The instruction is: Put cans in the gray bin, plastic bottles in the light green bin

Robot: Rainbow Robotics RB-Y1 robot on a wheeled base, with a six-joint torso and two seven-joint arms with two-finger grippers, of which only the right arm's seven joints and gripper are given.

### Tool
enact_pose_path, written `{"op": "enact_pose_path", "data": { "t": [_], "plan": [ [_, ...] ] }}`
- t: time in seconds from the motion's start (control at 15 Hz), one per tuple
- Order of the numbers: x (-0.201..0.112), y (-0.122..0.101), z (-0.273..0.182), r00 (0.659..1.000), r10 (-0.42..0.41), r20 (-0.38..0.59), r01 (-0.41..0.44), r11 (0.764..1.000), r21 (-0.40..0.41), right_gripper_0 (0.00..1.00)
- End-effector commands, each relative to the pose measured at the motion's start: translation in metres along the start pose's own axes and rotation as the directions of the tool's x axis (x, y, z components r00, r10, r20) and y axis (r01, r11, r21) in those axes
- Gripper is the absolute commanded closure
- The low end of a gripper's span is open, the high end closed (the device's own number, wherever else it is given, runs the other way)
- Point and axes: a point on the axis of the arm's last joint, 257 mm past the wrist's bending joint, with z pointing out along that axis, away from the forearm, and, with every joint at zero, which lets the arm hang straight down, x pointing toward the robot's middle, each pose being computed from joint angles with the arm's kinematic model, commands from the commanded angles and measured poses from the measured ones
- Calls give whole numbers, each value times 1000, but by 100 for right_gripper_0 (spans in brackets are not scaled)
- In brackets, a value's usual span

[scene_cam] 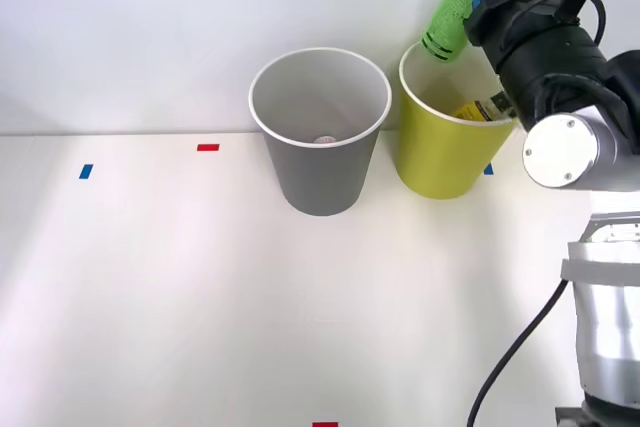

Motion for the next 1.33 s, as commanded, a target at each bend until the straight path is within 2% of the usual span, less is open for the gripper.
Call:
{"op": "enact_pose_path", "data": {
  "t": [0.07,0.2,0.27,0.33,0.4,0.47,1.07,1.33],
  "plan": [
    [1,-10,3,999,-37,-8,37,999,9,90],
    [0,-10,3,999,-48,-8,48,999,8,90],
    [3,-6,3,999,-49,-13,49,999,-1,80],
    [5,-2,4,999,-41,-15,41,999,-7,51],
    [6,1,4,999,-32,-16,32,999,-9,16],
    [7,4,4,1000,-22,-16,21,1000,-14,0],
    [9,17,5,1000,16,-3,-16,1000,-23,0],
    [3,29,-16,992,71,106,-65,996,-57,0]
  ]
}}
